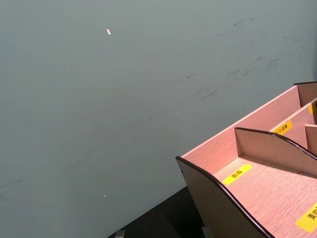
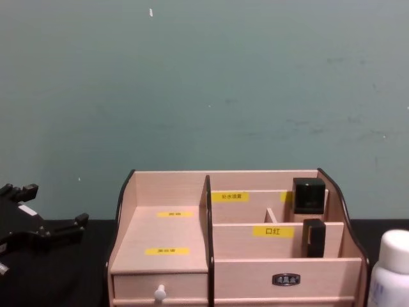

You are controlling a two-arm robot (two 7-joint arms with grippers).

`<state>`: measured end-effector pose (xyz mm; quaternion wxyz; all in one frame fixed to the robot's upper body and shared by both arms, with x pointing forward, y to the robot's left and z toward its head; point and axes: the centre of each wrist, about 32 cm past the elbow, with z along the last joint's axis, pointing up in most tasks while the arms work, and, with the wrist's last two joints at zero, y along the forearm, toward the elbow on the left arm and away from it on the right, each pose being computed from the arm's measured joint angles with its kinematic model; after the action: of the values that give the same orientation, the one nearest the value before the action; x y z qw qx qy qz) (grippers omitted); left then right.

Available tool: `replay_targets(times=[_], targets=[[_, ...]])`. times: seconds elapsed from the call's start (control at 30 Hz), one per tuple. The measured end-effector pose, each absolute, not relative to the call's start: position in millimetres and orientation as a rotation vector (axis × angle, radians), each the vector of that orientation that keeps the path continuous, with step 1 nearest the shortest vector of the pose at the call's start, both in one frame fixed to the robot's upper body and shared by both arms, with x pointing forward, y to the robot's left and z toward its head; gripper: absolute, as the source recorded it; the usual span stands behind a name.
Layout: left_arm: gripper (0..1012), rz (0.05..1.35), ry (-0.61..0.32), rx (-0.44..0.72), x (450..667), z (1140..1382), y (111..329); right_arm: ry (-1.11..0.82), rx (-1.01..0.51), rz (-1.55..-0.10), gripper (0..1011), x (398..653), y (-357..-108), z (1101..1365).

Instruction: Pick up the facial cleanser and watermelon frost from the table and place them into the tiered storage box.

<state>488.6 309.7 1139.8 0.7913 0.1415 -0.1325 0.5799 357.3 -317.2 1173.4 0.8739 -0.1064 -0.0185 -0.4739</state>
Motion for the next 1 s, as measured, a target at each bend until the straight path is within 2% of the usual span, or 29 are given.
replay_targets(times=[0.47, 1.0], targets=[[1001, 1.248, -0.285, 0.304, 489, 1140, 310, 0.016, -0.234, -0.973, 1002, 371, -317, 1153], [1001, 1.248, -0.285, 0.304, 489, 1140, 310, 0.040, -0.221, -0.940, 1002, 394, -311, 1143]])
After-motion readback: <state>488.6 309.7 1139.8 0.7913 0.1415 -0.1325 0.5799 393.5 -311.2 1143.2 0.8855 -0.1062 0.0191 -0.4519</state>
